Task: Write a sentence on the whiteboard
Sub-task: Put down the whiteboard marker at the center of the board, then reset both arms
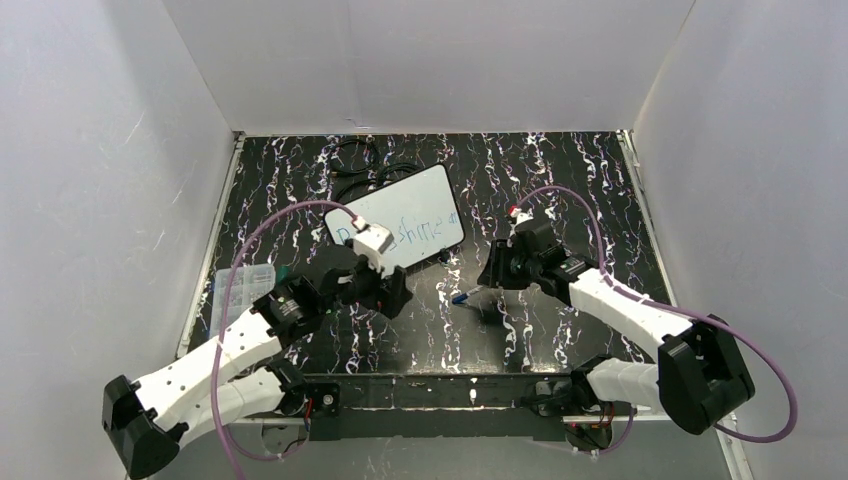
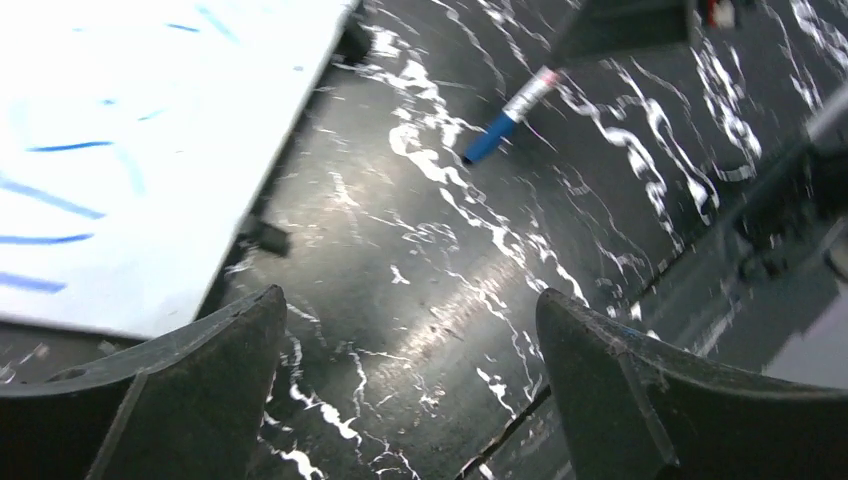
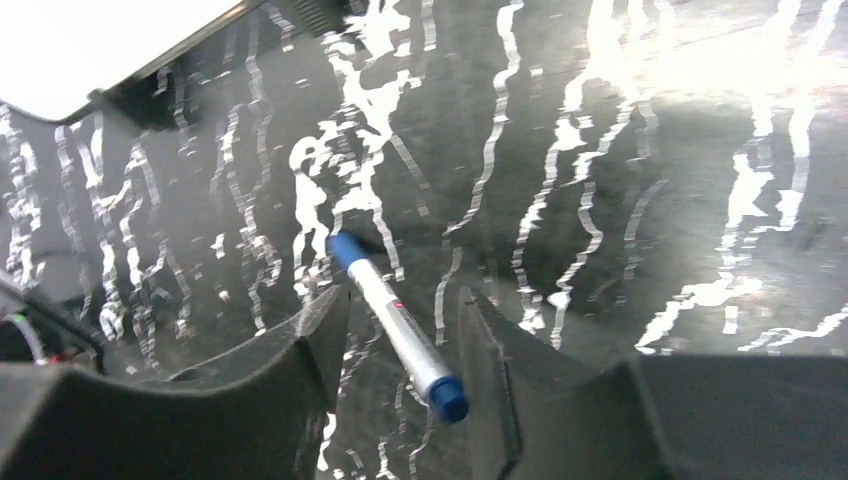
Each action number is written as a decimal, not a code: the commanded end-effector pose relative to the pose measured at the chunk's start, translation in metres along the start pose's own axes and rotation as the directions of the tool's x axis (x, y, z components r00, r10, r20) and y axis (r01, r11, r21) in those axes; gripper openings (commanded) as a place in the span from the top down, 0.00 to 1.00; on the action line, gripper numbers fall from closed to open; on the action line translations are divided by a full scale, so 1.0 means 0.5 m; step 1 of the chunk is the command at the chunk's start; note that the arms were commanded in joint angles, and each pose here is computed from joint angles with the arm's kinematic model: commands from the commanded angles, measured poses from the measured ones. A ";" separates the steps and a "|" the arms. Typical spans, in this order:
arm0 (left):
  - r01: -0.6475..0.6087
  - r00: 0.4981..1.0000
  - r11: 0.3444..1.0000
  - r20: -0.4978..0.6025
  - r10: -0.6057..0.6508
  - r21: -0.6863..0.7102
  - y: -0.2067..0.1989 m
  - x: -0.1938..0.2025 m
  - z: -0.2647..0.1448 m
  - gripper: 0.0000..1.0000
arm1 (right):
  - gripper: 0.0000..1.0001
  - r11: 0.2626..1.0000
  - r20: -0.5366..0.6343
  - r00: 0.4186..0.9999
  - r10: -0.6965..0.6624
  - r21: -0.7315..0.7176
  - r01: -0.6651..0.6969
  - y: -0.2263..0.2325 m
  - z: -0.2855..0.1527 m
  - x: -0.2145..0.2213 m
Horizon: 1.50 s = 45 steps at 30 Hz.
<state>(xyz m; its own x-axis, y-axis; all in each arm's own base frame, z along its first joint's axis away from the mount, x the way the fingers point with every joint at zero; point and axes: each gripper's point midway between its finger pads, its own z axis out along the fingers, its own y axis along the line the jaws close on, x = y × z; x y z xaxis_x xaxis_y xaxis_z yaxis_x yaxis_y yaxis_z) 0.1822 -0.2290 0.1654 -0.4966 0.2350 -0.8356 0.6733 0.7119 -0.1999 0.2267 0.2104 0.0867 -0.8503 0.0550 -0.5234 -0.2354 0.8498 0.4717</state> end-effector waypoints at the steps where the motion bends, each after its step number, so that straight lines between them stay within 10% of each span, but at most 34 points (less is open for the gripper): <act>1: 0.166 0.984 0.969 0.097 -0.151 -0.184 0.065 -0.057 -0.058 0.04 | 0.40 0.992 0.065 0.998 -0.002 0.128 -0.007 -0.068 0.005 -0.039; 9: 0.267 0.961 0.866 0.182 -0.207 -0.423 0.187 -0.068 -0.136 0.02 | 0.01 0.951 0.229 0.971 -0.072 0.308 -0.002 -0.125 -0.069 -0.144; 23: 0.361 0.911 0.583 0.409 -0.054 -0.728 0.350 -0.101 -0.317 0.02 | 0.01 0.870 0.637 0.690 -0.343 0.492 -0.022 -0.128 -0.339 -0.296; 45: 0.479 0.871 0.585 0.437 -0.224 -0.655 0.414 -0.081 -0.273 0.02 | 0.01 0.897 0.700 0.636 -0.326 0.441 -0.025 -0.111 -0.359 -0.301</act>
<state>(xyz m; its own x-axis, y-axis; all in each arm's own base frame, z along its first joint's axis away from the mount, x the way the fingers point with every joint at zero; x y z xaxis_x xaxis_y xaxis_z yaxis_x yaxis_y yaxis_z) 0.2538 -0.0017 0.2312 -0.3306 -0.1376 -0.9337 -0.2102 0.9752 -0.0693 0.2784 0.0571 0.2612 -0.1770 0.1122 -0.9778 0.0353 0.9936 0.1076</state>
